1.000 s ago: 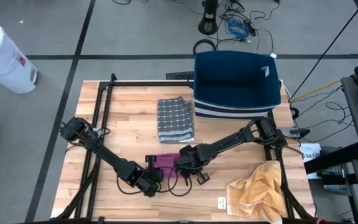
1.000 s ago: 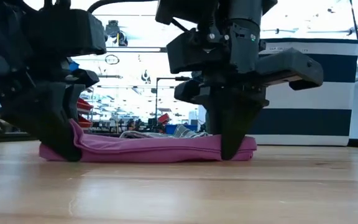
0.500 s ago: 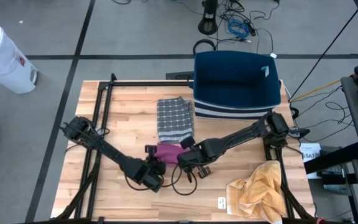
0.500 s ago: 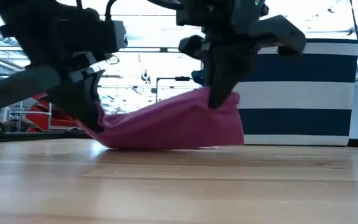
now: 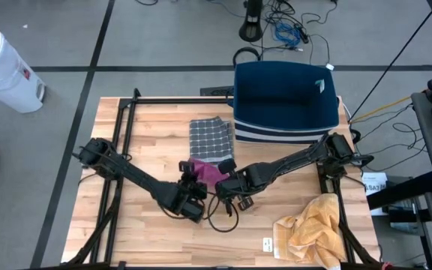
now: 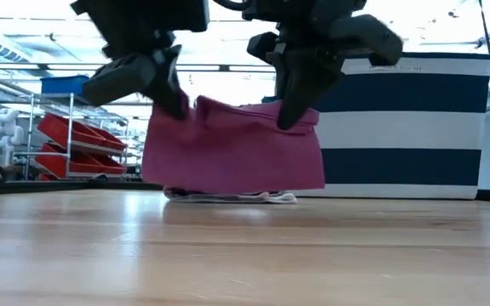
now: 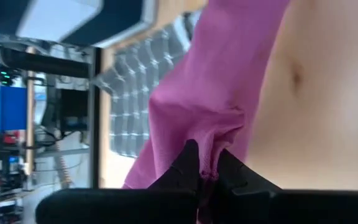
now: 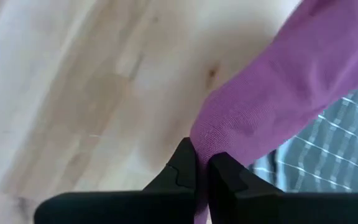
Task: Fold towel
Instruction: Stack the folded pink towel on top of the folded gray checkered towel
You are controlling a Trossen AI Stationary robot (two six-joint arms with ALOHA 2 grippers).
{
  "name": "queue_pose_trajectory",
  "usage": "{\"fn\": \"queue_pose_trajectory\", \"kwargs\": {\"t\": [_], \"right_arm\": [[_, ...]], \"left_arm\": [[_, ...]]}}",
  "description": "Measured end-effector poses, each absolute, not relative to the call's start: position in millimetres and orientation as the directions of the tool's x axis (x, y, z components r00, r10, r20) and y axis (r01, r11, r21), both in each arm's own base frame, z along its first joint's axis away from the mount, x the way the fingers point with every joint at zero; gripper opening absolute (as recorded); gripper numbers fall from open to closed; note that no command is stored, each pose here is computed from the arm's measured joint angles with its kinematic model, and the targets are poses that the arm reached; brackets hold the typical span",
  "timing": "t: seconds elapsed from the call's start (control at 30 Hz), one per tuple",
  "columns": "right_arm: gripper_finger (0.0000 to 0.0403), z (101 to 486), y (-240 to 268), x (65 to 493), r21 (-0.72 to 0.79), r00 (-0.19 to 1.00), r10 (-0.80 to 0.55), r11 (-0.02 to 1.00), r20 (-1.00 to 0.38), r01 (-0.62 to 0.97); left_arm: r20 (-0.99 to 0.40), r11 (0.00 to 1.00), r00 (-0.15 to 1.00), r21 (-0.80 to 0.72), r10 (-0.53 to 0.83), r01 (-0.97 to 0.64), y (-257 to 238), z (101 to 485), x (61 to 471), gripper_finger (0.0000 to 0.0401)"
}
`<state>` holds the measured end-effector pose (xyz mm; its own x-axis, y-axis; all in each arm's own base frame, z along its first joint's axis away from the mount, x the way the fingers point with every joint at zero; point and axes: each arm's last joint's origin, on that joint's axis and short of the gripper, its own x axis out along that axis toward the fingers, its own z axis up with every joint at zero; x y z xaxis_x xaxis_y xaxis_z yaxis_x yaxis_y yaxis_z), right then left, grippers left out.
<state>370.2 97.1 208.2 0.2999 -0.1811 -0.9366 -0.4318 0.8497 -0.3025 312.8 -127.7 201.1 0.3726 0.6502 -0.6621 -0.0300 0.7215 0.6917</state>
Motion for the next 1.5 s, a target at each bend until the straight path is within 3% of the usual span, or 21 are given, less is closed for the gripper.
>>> {"fn": "queue_pose_trajectory", "kwargs": {"t": [0.17,0.47,0.73,1.0,1.5], "right_arm": [[0.0002,210.3,95.1,370.2,-0.371,0.318,-0.253,0.839,-0.914,-0.398],[0.0003,211.4,94.2,371.7,-0.386,0.335,-0.263,0.838,-0.905,-0.385],[0.0003,212.0,88.7,372.6,-0.414,0.336,-0.296,0.832,-0.894,-0.369],[0.0004,220.6,95.4,372.0,-0.371,0.378,-0.218,0.837,-0.9,-0.403],[0.0004,238.2,115.7,353.9,-0.282,0.371,-0.104,0.838,-0.923,-0.468]], "left_arm": [[-0.62,0.67,0.361,0.742,0.697,-0.017,-112.1,210.5,322.3,0.0007],[-0.53,0.543,0.295,0.839,0.795,0.042,-77.3,213.2,331.4,0.0007],[-0.532,0.52,0.256,0.846,0.807,0.117,-54.0,217.2,335.7,0.0007],[-0.59,0.612,0.377,0.788,0.715,0.073,-46.7,241.8,342.3,0.0007],[-0.707,0.767,0.567,0.612,0.421,0.194,-55.9,249.0,358.5,0.0007]]}}
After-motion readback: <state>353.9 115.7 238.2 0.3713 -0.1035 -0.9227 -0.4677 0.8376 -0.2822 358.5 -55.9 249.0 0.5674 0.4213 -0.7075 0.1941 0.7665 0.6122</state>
